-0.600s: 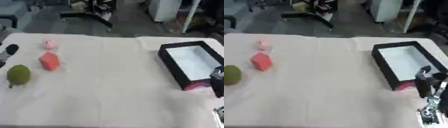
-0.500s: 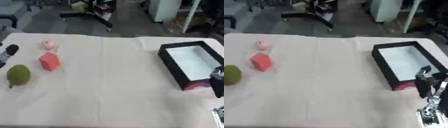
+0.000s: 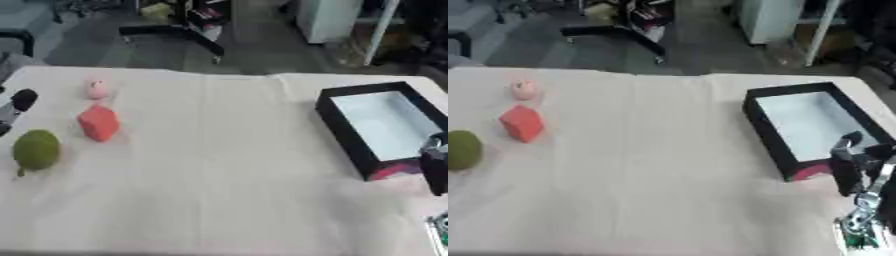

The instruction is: Pick up the objects with one hand, pass them to the other hand, and then place them into the box on the other side of the table.

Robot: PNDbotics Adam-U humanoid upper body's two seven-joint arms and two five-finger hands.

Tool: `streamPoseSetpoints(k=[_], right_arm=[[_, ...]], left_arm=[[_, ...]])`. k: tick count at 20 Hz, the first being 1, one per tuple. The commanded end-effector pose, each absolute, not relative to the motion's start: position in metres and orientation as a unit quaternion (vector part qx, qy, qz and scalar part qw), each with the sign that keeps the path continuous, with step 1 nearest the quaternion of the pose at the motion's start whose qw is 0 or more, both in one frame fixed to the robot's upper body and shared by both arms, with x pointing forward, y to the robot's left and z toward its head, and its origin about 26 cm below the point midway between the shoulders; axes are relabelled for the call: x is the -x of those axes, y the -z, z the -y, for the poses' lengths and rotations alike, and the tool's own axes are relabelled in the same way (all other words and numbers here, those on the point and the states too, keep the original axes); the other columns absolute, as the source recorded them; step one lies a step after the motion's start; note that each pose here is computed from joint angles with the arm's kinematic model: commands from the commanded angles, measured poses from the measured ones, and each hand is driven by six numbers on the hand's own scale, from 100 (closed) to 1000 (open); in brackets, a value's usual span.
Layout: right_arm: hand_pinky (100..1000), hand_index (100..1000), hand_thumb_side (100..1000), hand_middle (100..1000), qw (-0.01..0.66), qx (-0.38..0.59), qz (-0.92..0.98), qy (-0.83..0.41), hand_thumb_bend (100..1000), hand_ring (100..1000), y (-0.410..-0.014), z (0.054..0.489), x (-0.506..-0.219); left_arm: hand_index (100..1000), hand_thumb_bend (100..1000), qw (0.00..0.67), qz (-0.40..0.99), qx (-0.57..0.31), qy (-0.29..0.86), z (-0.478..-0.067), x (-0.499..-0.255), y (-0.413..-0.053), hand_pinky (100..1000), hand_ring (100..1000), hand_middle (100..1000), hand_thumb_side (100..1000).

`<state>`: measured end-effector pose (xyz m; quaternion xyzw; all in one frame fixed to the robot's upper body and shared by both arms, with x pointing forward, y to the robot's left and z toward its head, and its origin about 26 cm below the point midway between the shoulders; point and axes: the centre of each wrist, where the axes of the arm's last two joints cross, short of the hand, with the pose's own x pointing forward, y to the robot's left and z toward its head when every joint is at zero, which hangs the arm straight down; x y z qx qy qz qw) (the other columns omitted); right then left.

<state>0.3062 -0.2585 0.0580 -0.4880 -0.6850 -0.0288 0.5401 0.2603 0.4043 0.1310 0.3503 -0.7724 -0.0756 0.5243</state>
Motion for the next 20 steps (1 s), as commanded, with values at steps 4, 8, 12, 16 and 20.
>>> streamPoseSetpoints(k=[4, 8, 12, 16, 20], right_arm=[[406, 959, 436, 475, 0.525, 0.492, 0.694, 0.022, 100, 603, -0.066, 0.261, -0.309], [405, 959, 437, 475, 0.526, 0.490, 0.695, 0.016, 100, 603, -0.065, 0.261, -0.309], [405, 959, 437, 475, 0.526, 0.489, 0.696, 0.013, 100, 603, -0.065, 0.261, -0.309], [405, 959, 438, 475, 0.527, 0.487, 0.696, 0.012, 100, 604, -0.064, 0.260, -0.309], [405, 960, 439, 475, 0.528, 0.486, 0.697, 0.012, 100, 604, -0.064, 0.260, -0.309]], left_arm=[[757, 784, 0.523, 0.640, -0.437, 0.354, -0.465, -0.285, -0.173, 760, 616, 623, 466], [821, 698, 0.541, 0.529, -0.440, 0.484, -0.510, -0.299, -0.184, 785, 638, 655, 424], [865, 663, 0.568, 0.442, -0.403, 0.566, -0.532, -0.308, -0.176, 793, 653, 674, 396], [871, 647, 0.585, 0.402, -0.373, 0.598, -0.535, -0.319, -0.162, 790, 643, 678, 381], [874, 643, 0.597, 0.390, -0.367, 0.598, -0.532, -0.325, -0.143, 786, 643, 681, 375]])
